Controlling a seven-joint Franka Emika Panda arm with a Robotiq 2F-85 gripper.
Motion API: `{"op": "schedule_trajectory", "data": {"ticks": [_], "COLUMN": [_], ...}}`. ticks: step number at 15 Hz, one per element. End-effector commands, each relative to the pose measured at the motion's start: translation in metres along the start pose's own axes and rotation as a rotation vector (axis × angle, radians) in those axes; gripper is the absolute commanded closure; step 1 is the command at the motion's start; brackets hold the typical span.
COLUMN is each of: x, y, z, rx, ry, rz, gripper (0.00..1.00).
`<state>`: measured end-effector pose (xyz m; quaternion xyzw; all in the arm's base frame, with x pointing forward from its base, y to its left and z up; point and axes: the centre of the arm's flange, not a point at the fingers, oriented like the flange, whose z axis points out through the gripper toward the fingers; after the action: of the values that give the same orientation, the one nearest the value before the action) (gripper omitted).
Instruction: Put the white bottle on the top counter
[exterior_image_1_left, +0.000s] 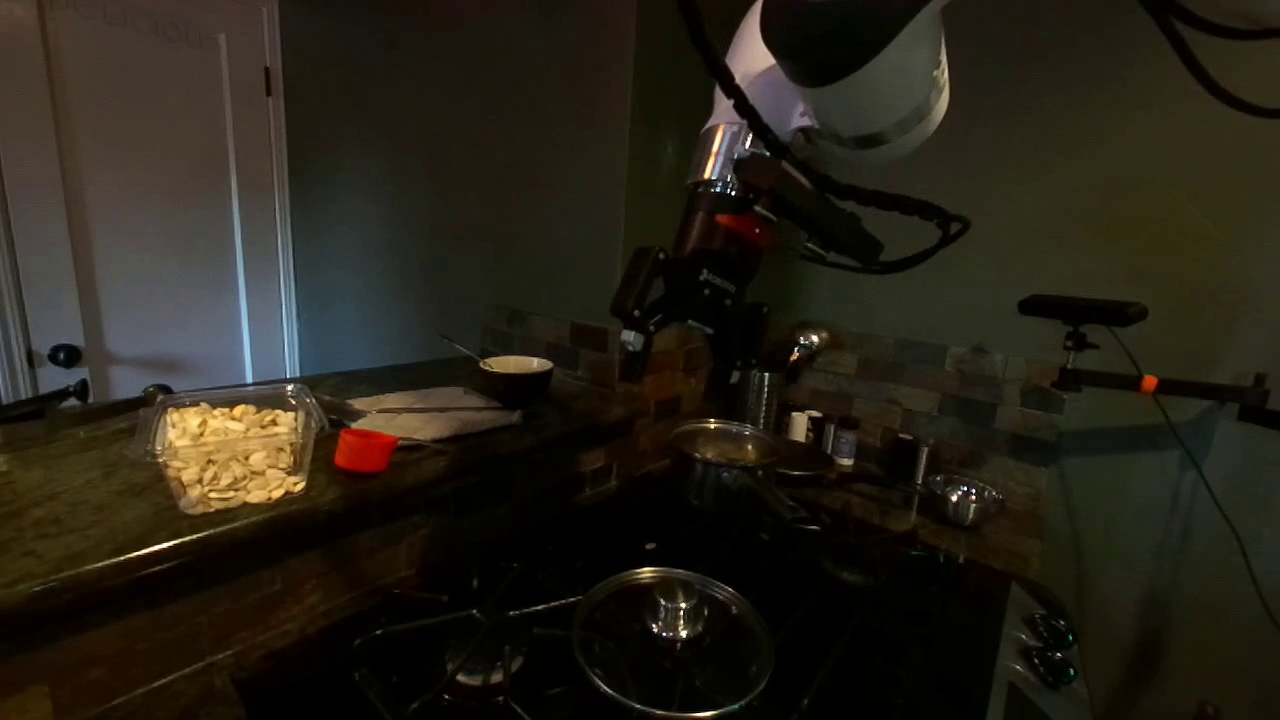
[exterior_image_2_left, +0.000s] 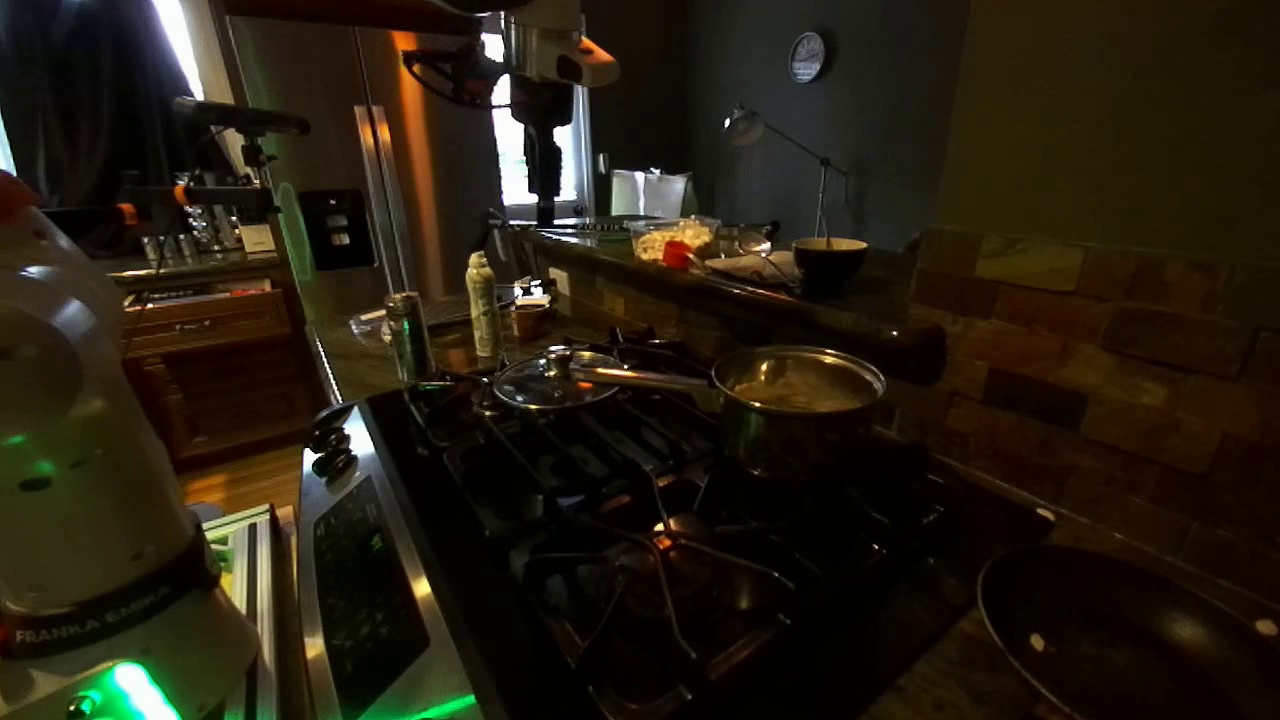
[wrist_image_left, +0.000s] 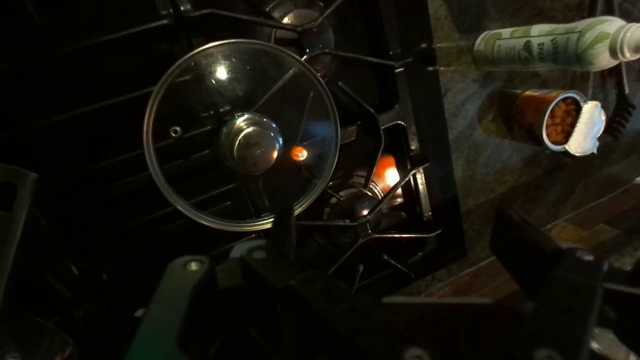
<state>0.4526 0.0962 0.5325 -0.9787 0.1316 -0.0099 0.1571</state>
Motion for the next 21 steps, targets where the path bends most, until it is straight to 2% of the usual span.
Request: {"op": "schedule_trajectory", "data": {"ticks": [1,9,12,14,17,19,21], "x": [0.001,0.0,0.031,0.05,0.066,0.068,0.063], "y": [0.0,0.001,-0.011,-0.024,-0.047,-0.062,-0.07], "z": [0.001,-0.003,0.015,0.029,0.061,0.077,0.089], "rx": [-0.001,0.002,0.176,0.26,0.318,0.317,0.273], "ry": [-0.003,0.007,-0.003,-0.057,-0.21,-0.32,-0.433], "rz": [0.0,0.0,0.11,0.159,0.198,0.177,0.151], "gripper": [0.0,0.0,0.0,0.0,0.0,0.0,0.0]}}
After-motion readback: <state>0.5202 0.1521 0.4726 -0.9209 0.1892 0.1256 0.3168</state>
